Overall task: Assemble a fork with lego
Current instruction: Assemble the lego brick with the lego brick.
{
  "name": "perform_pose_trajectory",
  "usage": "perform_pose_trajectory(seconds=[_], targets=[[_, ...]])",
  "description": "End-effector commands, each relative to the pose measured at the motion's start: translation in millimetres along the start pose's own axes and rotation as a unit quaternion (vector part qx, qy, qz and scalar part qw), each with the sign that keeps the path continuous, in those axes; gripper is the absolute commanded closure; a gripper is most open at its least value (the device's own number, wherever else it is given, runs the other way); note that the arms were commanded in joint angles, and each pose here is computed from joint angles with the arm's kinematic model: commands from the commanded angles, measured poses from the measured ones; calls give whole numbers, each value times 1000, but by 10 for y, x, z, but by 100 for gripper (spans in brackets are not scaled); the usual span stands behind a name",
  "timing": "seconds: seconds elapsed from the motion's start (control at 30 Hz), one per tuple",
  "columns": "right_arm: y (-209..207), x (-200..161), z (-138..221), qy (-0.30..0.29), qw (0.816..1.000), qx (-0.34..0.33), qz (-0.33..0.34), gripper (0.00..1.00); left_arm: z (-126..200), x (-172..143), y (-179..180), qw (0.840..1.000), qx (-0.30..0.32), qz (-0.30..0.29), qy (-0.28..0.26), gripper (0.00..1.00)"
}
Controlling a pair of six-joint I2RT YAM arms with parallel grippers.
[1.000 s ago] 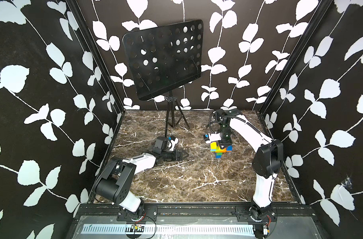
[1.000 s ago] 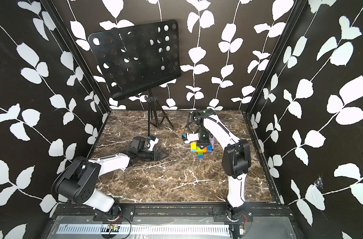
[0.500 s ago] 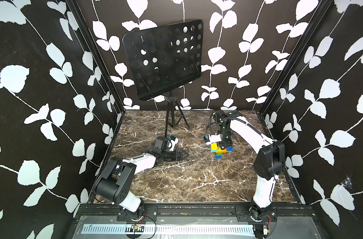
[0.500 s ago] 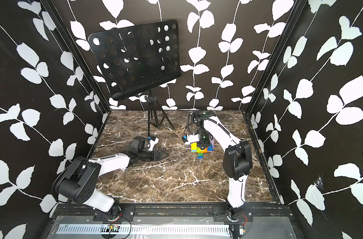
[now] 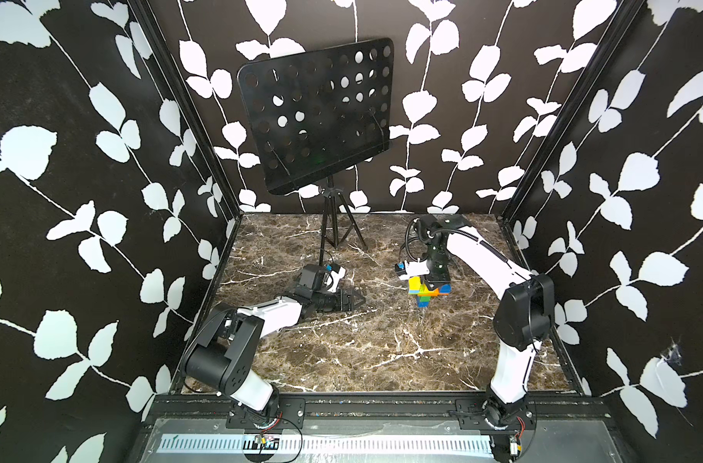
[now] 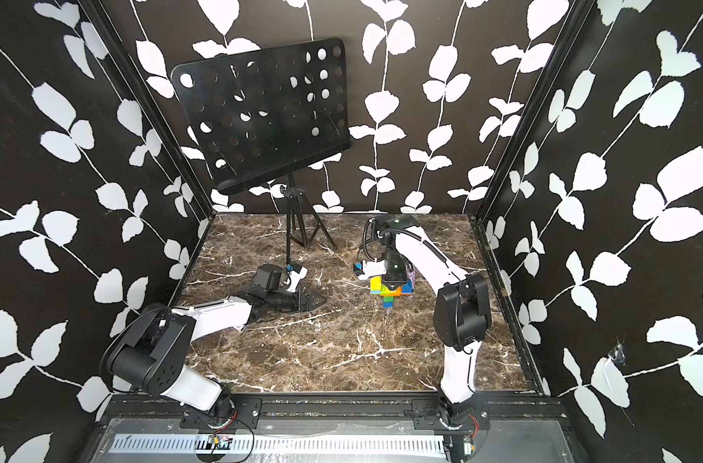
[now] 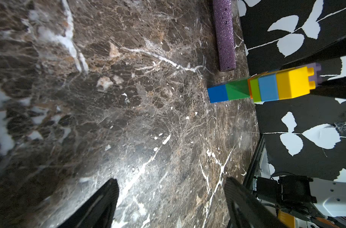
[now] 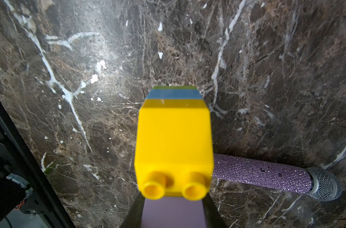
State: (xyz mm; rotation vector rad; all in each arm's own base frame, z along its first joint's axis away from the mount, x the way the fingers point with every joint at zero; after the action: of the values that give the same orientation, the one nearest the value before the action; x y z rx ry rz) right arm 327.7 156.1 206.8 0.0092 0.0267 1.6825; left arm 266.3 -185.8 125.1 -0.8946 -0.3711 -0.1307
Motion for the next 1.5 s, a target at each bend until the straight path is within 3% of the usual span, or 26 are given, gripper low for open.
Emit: perform_pose_trajectory(seconds=[0.0, 0.3, 0.63, 0.73, 0.97, 1.47], targets=[[66, 69, -689, 35, 992, 116, 16, 93, 45, -4, -11, 1000, -1, -7, -4, 14], [133, 204, -524, -13, 992, 89, 93, 95, 42, -17, -1, 1000, 2, -6, -1, 14], [243, 142, -840, -6, 987, 151, 54, 95, 71, 3, -38, 1000, 1, -10, -3, 14], [193, 198, -690, -32, 990, 131, 41, 93, 69, 5, -37, 1000, 3, -11, 0, 14], [78, 260, -311, -57, 994, 86, 39, 81, 58, 32, -44, 1000, 2, -10, -2, 14], [129, 236, -185, -72, 995, 68, 19, 59, 67, 37, -49, 1000, 3, -6, -4, 14]])
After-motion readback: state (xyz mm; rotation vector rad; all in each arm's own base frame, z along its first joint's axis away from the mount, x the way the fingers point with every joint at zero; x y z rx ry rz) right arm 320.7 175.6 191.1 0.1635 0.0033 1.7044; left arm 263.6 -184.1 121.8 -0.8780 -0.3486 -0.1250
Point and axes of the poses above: each gripper's point midway between its finger pads, its own z axis back along the fingers, its own y axis along the line the jaws close on, x = y × z, the point moved 8 cm from there along z, back along the fingers, and after that the axes turned 4 degrees about z, right-handed, at the moved point
